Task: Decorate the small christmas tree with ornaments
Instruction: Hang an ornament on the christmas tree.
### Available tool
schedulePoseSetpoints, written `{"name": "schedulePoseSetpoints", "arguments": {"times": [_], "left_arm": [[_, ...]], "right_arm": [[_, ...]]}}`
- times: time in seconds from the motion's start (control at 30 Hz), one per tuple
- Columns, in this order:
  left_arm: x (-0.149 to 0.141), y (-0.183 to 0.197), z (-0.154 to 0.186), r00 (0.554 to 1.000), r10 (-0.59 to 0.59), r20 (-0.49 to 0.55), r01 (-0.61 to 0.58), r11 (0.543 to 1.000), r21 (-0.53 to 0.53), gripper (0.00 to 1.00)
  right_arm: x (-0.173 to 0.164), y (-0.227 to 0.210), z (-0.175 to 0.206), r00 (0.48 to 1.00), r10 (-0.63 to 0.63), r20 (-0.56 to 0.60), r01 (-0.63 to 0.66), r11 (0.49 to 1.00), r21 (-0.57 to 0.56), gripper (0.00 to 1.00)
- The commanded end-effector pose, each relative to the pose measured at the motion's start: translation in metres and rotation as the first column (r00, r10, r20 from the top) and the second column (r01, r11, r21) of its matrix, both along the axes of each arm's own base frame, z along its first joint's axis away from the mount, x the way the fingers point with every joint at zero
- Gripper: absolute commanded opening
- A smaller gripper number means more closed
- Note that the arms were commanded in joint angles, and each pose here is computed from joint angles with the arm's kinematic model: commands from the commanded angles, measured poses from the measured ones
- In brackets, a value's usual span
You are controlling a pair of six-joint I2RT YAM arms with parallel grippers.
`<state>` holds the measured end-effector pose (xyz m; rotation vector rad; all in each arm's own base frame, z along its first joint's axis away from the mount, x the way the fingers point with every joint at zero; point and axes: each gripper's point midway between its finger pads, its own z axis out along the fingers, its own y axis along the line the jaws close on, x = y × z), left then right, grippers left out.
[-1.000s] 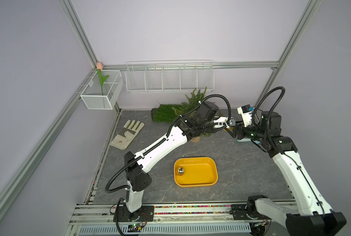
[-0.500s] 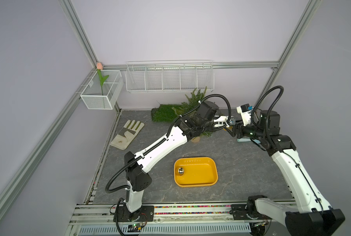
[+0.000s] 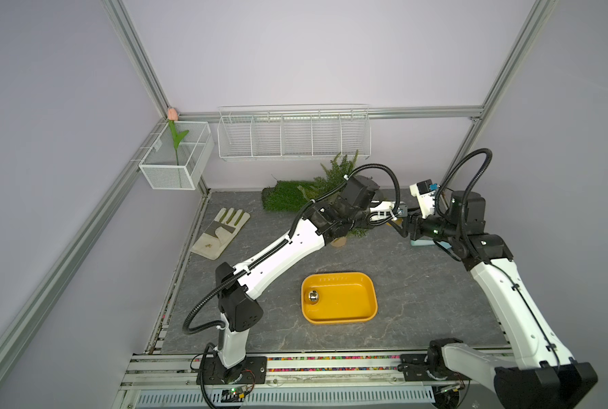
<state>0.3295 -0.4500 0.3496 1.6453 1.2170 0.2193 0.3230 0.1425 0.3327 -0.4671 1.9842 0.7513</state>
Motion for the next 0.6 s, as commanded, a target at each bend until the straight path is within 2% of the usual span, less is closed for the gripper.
{"name": "schedulePoseSetpoints", "arguments": {"times": [0.0, 0.57], "left_arm": [[-0.0039, 0.0004, -0.0022, 1.000, -0.013, 0.003, 0.013, 1.000, 0.014, 0.00], [-0.0040, 0.0047, -0.0005, 1.000, 0.000, 0.011, 0.000, 1.000, 0.008, 0.00]], "right_arm": [[-0.0052, -0.0014, 0.0065, 0.999, 0.008, 0.039, -0.008, 1.000, -0.011, 0.39], [-0.0096, -0.0040, -0.0007, 1.000, 0.004, 0.025, -0.003, 1.000, -0.031, 0.39]]}}
